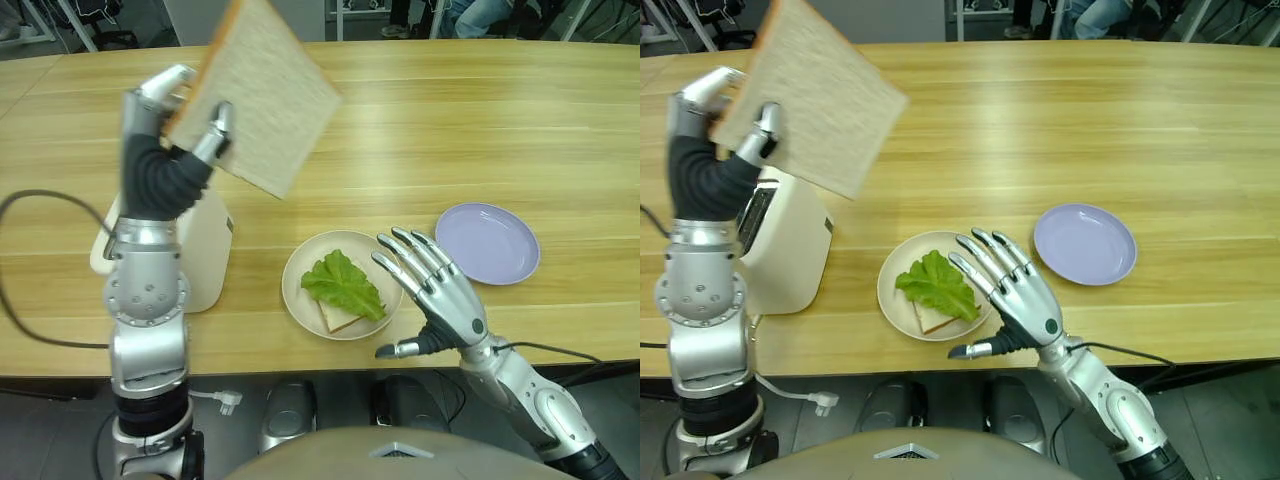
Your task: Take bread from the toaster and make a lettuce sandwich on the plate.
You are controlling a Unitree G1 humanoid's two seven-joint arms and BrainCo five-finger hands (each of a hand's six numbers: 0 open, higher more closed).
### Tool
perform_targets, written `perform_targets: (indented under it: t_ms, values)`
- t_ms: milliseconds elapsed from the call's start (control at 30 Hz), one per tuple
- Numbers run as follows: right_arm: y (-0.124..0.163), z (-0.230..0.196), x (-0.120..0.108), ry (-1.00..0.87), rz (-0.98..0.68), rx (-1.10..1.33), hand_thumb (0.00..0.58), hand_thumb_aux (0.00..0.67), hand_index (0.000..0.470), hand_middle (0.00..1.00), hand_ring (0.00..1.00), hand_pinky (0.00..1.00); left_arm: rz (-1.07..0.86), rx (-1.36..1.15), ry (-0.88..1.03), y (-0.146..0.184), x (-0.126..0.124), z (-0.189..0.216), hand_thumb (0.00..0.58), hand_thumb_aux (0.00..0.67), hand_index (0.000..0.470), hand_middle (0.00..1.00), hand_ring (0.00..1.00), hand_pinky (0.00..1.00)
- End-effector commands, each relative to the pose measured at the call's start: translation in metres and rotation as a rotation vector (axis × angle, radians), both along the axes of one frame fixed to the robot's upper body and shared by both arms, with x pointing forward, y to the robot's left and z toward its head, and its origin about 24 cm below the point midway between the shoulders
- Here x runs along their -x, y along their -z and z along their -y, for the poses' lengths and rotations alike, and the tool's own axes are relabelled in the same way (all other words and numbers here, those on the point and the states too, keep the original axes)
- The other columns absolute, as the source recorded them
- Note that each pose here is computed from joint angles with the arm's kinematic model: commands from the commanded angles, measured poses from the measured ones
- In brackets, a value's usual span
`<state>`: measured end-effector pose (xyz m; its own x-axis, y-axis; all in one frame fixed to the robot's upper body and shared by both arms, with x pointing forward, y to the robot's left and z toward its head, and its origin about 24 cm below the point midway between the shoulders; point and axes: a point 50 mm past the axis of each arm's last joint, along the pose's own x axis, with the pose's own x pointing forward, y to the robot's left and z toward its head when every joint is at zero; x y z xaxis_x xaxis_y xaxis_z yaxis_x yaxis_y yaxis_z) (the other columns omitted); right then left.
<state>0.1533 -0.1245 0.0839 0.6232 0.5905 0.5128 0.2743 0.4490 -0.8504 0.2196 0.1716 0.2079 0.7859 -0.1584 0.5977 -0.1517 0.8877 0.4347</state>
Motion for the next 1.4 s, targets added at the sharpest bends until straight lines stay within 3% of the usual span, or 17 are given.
perform_targets:
  t_ms: [33, 200, 400, 700, 933, 1400]
  values:
    - [-0.012, 0.003, 0.012, -0.051, 0.083, -0.039, 0.000, 0.000, 0.000, 0.00, 0.00, 0.00, -0.309, -0.001, 0.170, 0.048, -0.004, 0.019, 0.580, 0.670, 0.460, 1.00, 1.00, 1.00]
    - [-0.011, 0.006, 0.024, -0.092, 0.099, -0.002, 0.000, 0.000, 0.000, 0.00, 0.00, 0.00, -0.573, -0.083, 0.258, 0.101, 0.004, 0.030, 0.580, 0.670, 0.460, 1.00, 1.00, 1.00]
    - [0.013, -0.001, 0.028, -0.122, 0.023, 0.092, 0.000, 0.000, 0.000, 0.00, 0.00, 0.00, -0.746, -0.163, 0.312, 0.146, 0.007, 0.038, 0.580, 0.670, 0.460, 1.00, 1.00, 1.00]
    - [0.089, -0.007, 0.013, -0.054, -0.307, 0.347, 0.000, 0.000, 0.000, 0.00, 0.00, 0.00, -0.785, -0.153, 0.270, 0.180, -0.013, 0.038, 0.580, 0.670, 0.460, 1.00, 1.00, 1.00]
    - [0.122, -0.009, -0.002, 0.031, -0.391, 0.480, 0.000, 0.000, 0.000, 0.00, 0.00, 0.00, -0.793, -0.169, 0.249, 0.195, -0.020, 0.039, 0.580, 0.670, 0.460, 1.00, 1.00, 1.00]
    - [0.102, -0.033, -0.015, -0.023, -0.340, 0.514, 0.000, 0.000, 0.000, 0.00, 0.00, 0.00, -0.866, -0.327, 0.203, 0.215, -0.016, 0.034, 0.580, 0.670, 0.460, 1.00, 1.00, 1.00]
